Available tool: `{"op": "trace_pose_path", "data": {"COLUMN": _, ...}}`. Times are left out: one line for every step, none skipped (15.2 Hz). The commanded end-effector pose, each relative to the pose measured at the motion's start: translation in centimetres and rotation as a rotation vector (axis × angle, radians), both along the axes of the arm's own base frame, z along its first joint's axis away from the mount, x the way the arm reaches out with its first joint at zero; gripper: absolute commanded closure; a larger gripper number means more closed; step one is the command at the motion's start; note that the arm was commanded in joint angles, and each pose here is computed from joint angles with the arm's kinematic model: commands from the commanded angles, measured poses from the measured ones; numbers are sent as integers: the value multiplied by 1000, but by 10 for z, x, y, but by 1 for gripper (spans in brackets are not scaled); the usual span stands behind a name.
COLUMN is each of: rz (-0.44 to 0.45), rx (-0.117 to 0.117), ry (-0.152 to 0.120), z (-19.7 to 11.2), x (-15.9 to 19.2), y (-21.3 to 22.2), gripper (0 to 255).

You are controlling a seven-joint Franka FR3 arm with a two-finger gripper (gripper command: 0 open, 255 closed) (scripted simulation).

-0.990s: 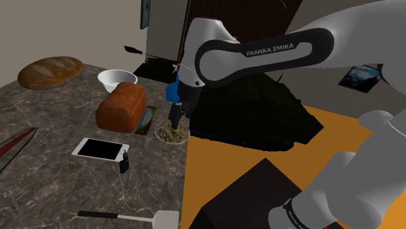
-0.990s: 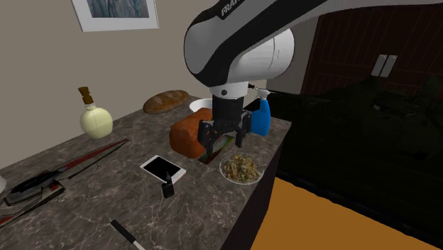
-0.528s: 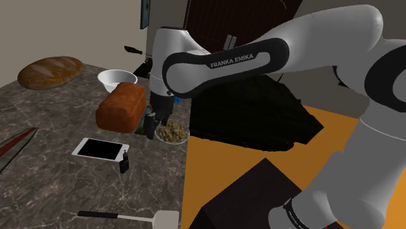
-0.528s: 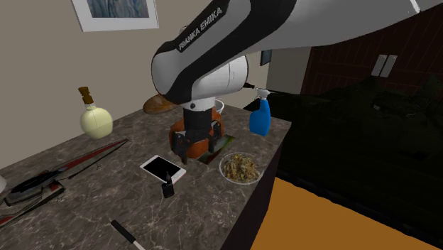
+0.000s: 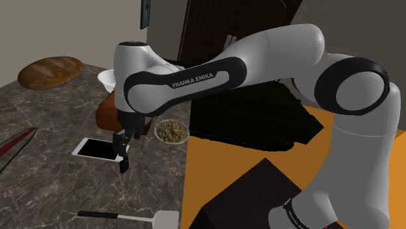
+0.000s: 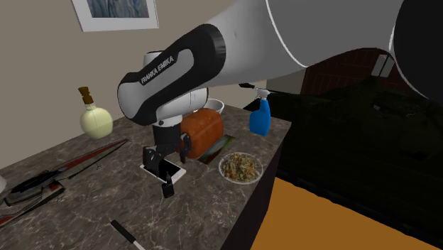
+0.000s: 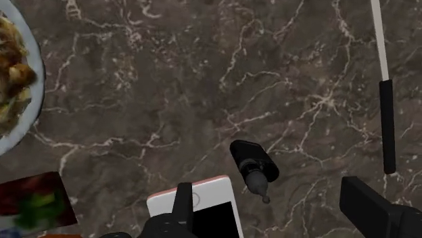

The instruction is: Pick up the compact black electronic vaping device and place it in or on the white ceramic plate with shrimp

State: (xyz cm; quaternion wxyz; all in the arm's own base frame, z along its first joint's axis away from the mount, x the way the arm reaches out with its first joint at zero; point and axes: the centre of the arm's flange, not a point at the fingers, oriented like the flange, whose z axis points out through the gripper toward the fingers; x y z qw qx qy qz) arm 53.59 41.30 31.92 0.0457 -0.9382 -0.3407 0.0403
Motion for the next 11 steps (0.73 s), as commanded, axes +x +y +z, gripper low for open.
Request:
{"op": "trace_pose_path", "data": {"rz": 31, "rx": 3, "ry": 4, "z": -10, "x": 2, "y": 19, "gripper": 0}}
{"op": "trace_pose_path", "data": {"rz": 31, "rx": 3, "ry": 4, "z": -16, "x": 2, "y": 20, "gripper": 0}}
{"op": "trace_pose_path", "data": {"rz": 31, "rx": 3, "ry": 4, "z": -21, "x": 1, "y": 20, "gripper": 0}}
{"op": "trace_pose_path", "data": {"rz": 31, "rx": 3, "ry": 4, "z": -26, "x": 0, "y": 20, "gripper": 0}}
{"op": "trace_pose_path", "data": {"rz": 31, "rx": 3, "ry": 4, "z": -31, "x": 0, "y": 21, "gripper": 0}}
{"op": "trace_pose_path", "data": {"rz": 31, "rx": 3, "ry": 4, "z": -37, "x": -1, "y": 21, "gripper": 0}}
{"op": "trace_pose_path", "data": {"rz": 31, "rx": 3, "ry": 4, "z": -42, "x": -1, "y": 21, "gripper": 0}}
{"op": "trace_pose_path", "data": {"rz": 31, "rx": 3, "ry": 4, "z": -47, "x": -2, "y": 21, "gripper": 0}}
{"op": "trace_pose_path", "data": {"rz": 31, "rx": 3, "ry": 4, "z": -50, "x": -2, "y": 22, "gripper": 0}}
{"op": "trace_pose_path", "data": {"rz": 31, "rx": 3, "ry": 4, "z": -50, "x": -2, "y": 22, "gripper": 0}}
{"op": "trace_pose_path", "data": {"rz": 31, "rx": 3, "ry": 4, "z": -50, "x": -2, "y": 22, "gripper": 0}}
